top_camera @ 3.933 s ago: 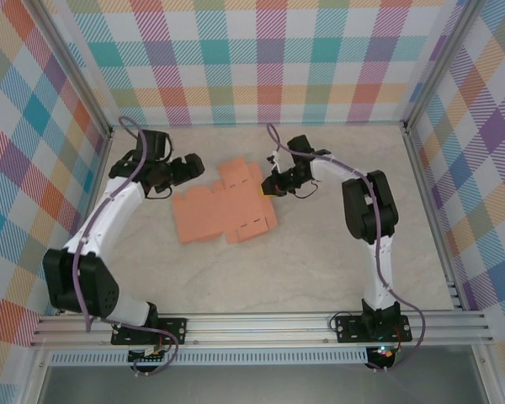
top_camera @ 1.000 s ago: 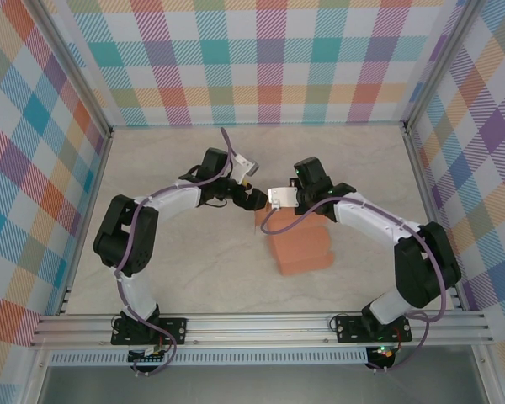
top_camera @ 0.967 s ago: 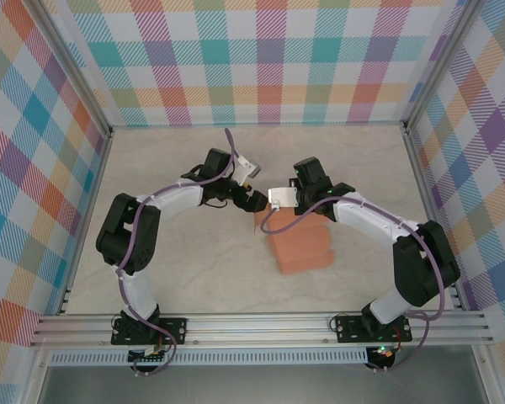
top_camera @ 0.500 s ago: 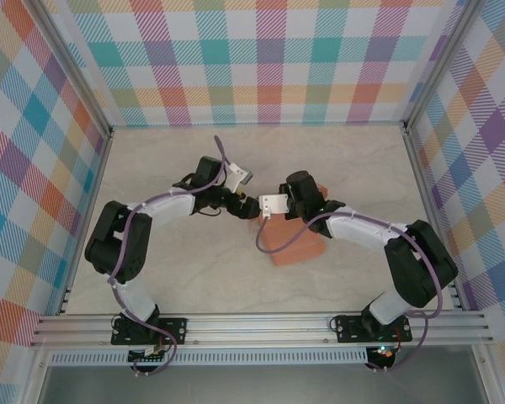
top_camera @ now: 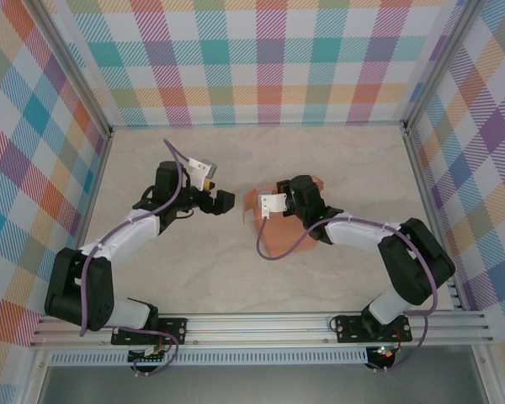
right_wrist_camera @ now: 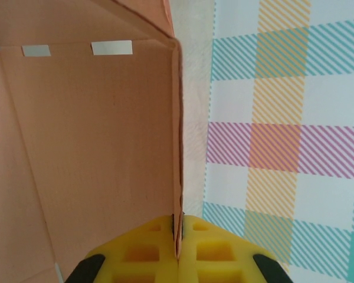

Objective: Fold the paper box

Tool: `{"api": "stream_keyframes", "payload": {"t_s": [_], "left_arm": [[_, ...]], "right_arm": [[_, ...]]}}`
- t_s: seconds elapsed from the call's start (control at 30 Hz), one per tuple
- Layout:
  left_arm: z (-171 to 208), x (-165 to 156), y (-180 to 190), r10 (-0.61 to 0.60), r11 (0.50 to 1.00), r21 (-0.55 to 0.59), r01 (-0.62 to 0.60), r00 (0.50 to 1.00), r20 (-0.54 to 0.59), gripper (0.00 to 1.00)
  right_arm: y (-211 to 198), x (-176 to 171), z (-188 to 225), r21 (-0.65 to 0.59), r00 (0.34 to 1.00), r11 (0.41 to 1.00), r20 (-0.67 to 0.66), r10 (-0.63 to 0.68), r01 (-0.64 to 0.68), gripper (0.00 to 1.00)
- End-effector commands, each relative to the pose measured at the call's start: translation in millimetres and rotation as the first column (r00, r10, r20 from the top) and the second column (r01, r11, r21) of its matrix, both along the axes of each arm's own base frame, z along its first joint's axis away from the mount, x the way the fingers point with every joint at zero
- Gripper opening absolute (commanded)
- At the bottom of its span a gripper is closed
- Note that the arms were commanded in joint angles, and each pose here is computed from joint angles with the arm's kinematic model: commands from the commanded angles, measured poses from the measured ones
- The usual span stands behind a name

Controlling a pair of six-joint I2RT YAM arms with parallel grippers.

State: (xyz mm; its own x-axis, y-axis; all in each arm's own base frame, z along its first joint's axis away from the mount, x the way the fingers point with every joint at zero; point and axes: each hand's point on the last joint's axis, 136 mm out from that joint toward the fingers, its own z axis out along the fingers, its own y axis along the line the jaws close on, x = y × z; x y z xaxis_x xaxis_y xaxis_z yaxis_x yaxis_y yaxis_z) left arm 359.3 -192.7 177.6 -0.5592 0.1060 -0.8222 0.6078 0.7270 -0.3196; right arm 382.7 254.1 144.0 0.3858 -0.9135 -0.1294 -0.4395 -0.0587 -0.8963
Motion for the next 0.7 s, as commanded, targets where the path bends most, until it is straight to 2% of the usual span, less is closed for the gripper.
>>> {"api": "stream_keyframes", "payload": {"t_s": [0.0,0.03,0.1,0.13,0.27,0.4,0.53,0.67], "left_arm": [[-33.7,-1.7,18.6,0.06,0.994,0.094,-0.052,0.995,-0.081,1.0],[-45.3,-2.8,18.1,0.064,0.993,0.104,-0.051,0.991,-0.12,1.0],[-60.8,1.9,21.7,0.141,0.986,0.117,-0.123,0.976,-0.166,1.0],[-63.5,3.4,18.9,0.152,0.985,0.104,-0.137,0.977,-0.152,1.0],[-69.5,-6.4,-8.4,0.054,0.994,0.1,-0.047,0.996,-0.066,1.0],[-81.8,-18.3,-30.7,-0.041,0.989,0.141,0.047,0.998,-0.048,1.0],[-82.1,-10.6,-35.4,-0.025,0.994,0.106,0.023,0.999,0.019,1.0],[-87.9,-7.5,-40.0,-0.05,0.993,0.107,0.046,0.998,0.036,1.0]], "right_arm": [[11.0,0.2,6.5,0.026,0.996,0.998,0.065,0.058,-0.059,0.04],[12.0,0.3,4.8,0.021,0.995,0.997,0.076,0.067,-0.068,0.04],[13.3,1.2,1.0,0.006,0.993,0.997,0.085,0.077,-0.078,0.04],[13.9,1.0,-1.0,0.002,0.993,0.997,0.083,0.082,-0.082,0.04],[16.3,-0.7,-4.6,0.009,0.992,0.995,0.086,0.097,-0.098,0.05],[15.9,-3.3,-6.4,0.01,0.991,0.994,0.086,0.105,-0.106,0.05],[17.1,-9.2,-3.4,0.05,0.983,0.99,0.135,0.125,-0.132,0.05],[16.1,-21.2,-4.3,0.08,0.985,0.985,0.095,0.147,-0.154,0.05]]}}
